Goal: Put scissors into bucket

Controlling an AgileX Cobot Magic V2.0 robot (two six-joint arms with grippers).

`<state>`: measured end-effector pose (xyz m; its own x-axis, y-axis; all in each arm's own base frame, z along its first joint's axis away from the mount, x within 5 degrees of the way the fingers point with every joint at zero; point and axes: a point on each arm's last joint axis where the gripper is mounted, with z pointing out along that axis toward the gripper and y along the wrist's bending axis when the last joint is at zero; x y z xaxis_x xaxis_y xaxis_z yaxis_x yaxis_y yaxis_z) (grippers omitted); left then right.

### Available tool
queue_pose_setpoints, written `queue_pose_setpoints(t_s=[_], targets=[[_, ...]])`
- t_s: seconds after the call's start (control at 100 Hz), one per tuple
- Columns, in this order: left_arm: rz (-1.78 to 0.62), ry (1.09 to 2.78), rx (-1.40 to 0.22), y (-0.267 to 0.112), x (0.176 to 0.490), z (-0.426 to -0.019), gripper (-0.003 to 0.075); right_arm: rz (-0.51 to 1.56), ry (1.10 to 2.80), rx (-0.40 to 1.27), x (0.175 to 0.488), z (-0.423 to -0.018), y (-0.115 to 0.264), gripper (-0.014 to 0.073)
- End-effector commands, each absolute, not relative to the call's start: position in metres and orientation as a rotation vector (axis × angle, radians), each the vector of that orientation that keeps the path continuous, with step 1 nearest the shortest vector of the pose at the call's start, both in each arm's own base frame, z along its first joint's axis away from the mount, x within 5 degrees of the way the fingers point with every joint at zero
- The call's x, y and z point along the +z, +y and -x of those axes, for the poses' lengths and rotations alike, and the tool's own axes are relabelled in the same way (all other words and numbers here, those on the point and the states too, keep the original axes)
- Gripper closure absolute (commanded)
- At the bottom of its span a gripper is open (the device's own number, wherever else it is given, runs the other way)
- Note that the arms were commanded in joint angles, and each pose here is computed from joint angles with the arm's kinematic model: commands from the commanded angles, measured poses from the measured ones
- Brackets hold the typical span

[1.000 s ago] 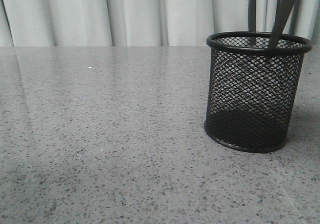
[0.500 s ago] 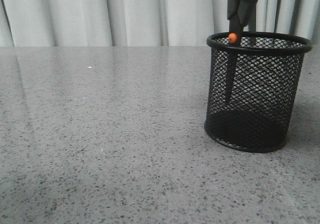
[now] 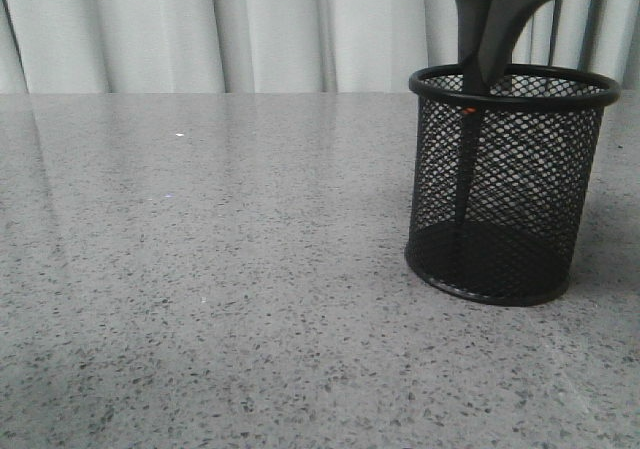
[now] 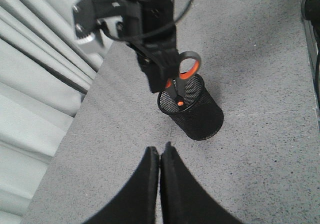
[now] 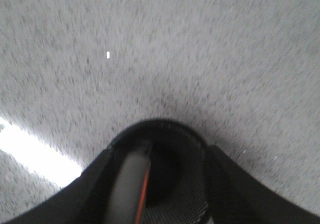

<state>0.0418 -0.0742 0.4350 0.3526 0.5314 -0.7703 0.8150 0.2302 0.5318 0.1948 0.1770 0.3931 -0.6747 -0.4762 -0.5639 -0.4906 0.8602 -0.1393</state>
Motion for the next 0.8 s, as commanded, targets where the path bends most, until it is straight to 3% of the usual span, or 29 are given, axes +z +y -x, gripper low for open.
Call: queue_pose_setpoints(t_s=[0.0, 0.15, 0.22, 0.29, 0.4, 0.57, 0.79], targets=[[-1.327, 1.263, -0.334, -0.075, 0.449, -0.042, 0.0741, 0.622, 2.265, 0.049, 0.436, -0.195, 0.166, 0.0216], [-1.139, 1.304, -0.356, -0.072, 0.458, -0.049, 0.0741, 0.551, 2.164, 0.101, 0.478, -0.189, 0.156, 0.0226], [-1.056, 1.328, -0.346, -0.07, 0.461, -0.054, 0.0741, 0.523, 2.131, 0.127, 0.492, -0.183, 0.149, 0.0281], [-0.968, 1.36, -0.326, -0.066, 0.462, -0.059, 0.0741, 0.508, 2.102, 0.146, 0.501, -0.176, 0.141, 0.0403], [-0.816, 1.418, -0.289, -0.06, 0.46, -0.07, 0.0741, 0.517, 2.065, 0.153, 0.508, -0.162, 0.127, 0.067], [-0.69, 1.465, -0.315, -0.06, 0.437, -0.082, 0.0741, 0.549, 1.992, 0.193, 0.494, -0.134, 0.102, 0.0657], [-0.418, 1.388, -0.392, -0.054, 0.38, -0.093, 0.0741, 0.634, 1.777, 0.284, 0.419, -0.093, 0.067, 0.0657]])
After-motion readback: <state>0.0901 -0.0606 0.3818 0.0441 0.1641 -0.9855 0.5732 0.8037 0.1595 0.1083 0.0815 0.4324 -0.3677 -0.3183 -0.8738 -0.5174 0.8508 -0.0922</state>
